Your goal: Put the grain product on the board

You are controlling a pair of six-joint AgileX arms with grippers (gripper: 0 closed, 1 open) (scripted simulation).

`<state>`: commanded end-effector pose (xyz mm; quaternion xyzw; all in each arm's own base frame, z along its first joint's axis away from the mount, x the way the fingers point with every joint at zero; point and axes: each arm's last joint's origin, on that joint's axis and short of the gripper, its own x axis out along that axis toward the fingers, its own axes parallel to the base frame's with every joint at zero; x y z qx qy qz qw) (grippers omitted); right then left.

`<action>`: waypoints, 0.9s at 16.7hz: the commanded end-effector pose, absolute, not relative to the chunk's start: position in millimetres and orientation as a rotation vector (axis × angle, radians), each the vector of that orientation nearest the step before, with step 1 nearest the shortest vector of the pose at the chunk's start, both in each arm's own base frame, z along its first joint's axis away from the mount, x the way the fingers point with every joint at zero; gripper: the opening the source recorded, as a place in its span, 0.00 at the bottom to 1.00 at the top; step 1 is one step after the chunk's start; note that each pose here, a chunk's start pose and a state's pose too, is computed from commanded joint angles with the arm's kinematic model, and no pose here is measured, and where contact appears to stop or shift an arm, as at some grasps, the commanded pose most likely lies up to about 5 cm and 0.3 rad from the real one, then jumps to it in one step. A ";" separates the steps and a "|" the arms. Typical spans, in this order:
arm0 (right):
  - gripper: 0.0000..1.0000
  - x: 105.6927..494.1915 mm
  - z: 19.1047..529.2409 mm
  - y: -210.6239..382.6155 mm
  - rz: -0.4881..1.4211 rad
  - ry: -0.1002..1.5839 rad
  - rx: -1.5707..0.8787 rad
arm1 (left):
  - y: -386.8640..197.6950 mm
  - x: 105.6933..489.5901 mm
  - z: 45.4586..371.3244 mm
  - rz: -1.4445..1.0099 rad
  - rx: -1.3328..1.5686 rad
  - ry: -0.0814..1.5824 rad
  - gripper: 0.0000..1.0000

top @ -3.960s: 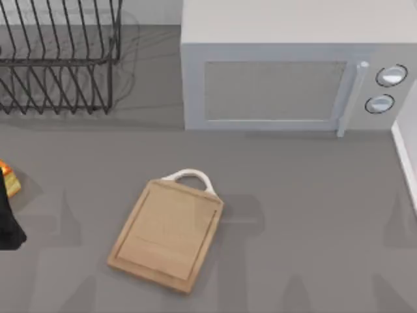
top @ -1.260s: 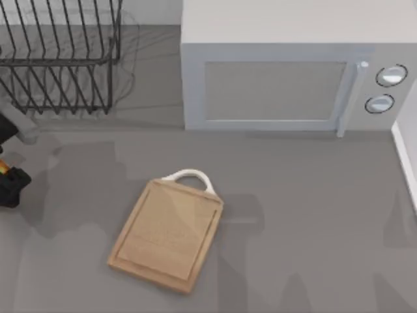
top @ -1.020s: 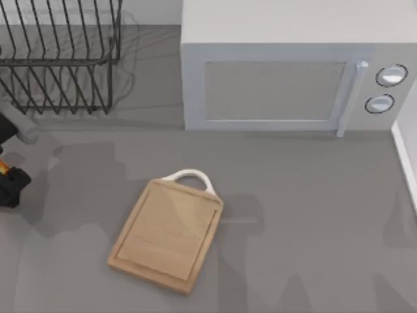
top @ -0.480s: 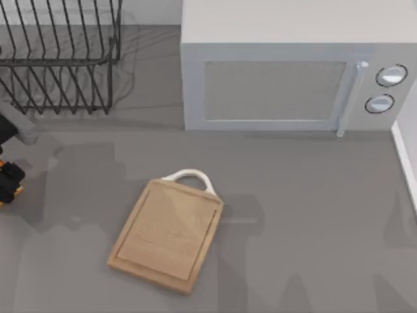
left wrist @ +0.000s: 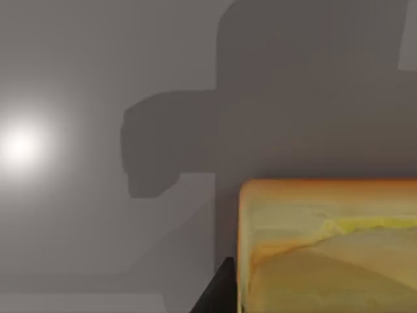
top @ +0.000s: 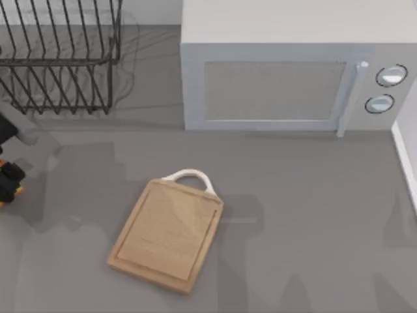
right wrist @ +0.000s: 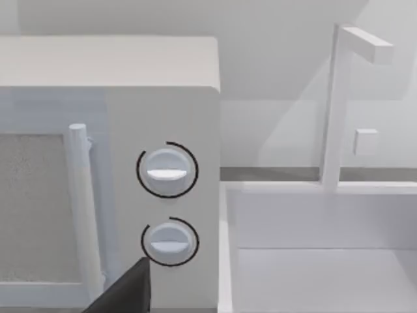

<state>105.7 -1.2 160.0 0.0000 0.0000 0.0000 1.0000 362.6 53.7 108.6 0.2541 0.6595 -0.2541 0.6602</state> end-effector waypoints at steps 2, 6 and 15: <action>1.00 105.7 160.0 -1.2 0.000 0.000 0.000 | 53.7 362.6 108.6 -0.575 0.575 1.492 0.00; 1.00 105.7 160.0 -1.2 0.000 0.000 0.000 | 52.9 363.7 119.4 -0.572 0.572 1.479 0.00; 1.00 105.7 160.0 -1.2 0.000 0.000 0.000 | 52.3 362.2 211.4 -0.577 0.570 1.486 0.00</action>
